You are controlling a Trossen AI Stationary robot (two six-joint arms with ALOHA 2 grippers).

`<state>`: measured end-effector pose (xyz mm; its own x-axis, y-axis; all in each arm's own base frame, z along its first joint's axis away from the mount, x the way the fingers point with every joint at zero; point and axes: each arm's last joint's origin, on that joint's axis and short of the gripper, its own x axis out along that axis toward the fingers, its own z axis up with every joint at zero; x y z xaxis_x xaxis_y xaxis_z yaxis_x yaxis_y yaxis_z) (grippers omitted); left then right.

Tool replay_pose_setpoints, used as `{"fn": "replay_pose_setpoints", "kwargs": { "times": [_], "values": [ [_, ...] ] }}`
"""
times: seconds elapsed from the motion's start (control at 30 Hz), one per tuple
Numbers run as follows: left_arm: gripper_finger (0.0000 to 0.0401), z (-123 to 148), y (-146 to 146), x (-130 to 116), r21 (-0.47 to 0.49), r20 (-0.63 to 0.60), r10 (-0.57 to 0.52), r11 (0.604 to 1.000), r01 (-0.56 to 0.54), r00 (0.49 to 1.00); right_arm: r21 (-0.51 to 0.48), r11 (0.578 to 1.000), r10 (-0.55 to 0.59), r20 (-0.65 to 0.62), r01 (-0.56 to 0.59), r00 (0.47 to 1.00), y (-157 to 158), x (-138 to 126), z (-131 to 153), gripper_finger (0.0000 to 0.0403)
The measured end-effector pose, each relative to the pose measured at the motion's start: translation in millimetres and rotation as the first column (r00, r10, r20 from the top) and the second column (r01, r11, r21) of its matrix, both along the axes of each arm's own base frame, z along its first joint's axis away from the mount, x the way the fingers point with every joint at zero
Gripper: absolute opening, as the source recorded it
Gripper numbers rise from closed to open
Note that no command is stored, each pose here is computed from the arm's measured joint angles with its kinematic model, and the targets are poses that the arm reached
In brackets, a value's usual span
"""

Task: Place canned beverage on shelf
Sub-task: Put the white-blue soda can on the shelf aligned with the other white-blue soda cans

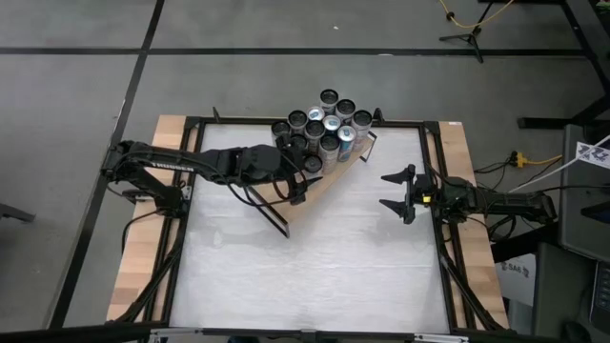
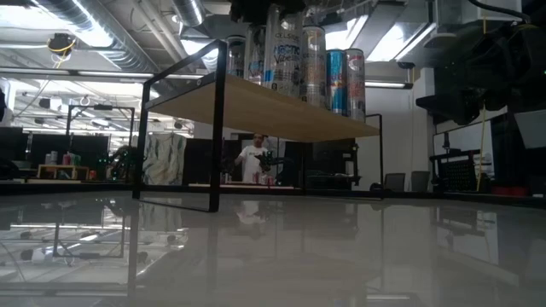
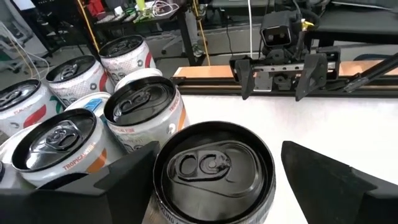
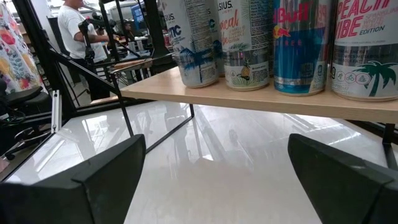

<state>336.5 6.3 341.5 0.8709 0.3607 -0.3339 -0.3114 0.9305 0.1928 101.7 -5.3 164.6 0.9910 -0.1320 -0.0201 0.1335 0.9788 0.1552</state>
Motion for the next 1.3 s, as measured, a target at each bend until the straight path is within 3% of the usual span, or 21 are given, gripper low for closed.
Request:
{"fn": "replay_pose_setpoints", "kwargs": {
  "times": [0.43, 0.6, 0.97, 1.2, 1.3],
  "values": [
    [0.0328, 12.0, 0.2, -8.0, 0.002, 0.046, 0.001, 1.0, -0.001, 0.999, 0.0, 1.0, 0.0, 0.0, 0.0, 1.0, 0.0, 0.0, 0.0, 0.0388],
    [0.0328, 17.8, -2.0, -8.9, 0.065, 0.065, -0.032, 0.997, 0.028, 0.997, 0.0, 1.0, 0.0, 0.0, 0.0, 1.0, 0.0, 0.0, 0.0, 0.0388],
    [0.0328, 25.1, -31.9, -14.2, 0.13, 0.076, -0.124, 0.985, 0.113, 0.989, 0.0, 1.0, 0.0, 0.001, 0.0, 1.0, 0.0, 0.0, 0.1, 0.0388],
    [0.0328, 20.2, -59.2, -23.1, 0.163, 0.019, -0.04, 0.986, 0.036, 0.999, 0.0, 1.0, 0.0, 0.001, 0.0, 1.0, 0.0, 0.0, 0.1, 0.0388],
    [0.0328, 13.4, -68.7, -27.4, 0.117, -0.016, -0.003, 0.993, 0.005, 1.0, 0.0, 1.0, 0.0, 0.001, 0.0, 1.0, 0.0, 0.0, 0.1, 0.0388]
  ]
}}
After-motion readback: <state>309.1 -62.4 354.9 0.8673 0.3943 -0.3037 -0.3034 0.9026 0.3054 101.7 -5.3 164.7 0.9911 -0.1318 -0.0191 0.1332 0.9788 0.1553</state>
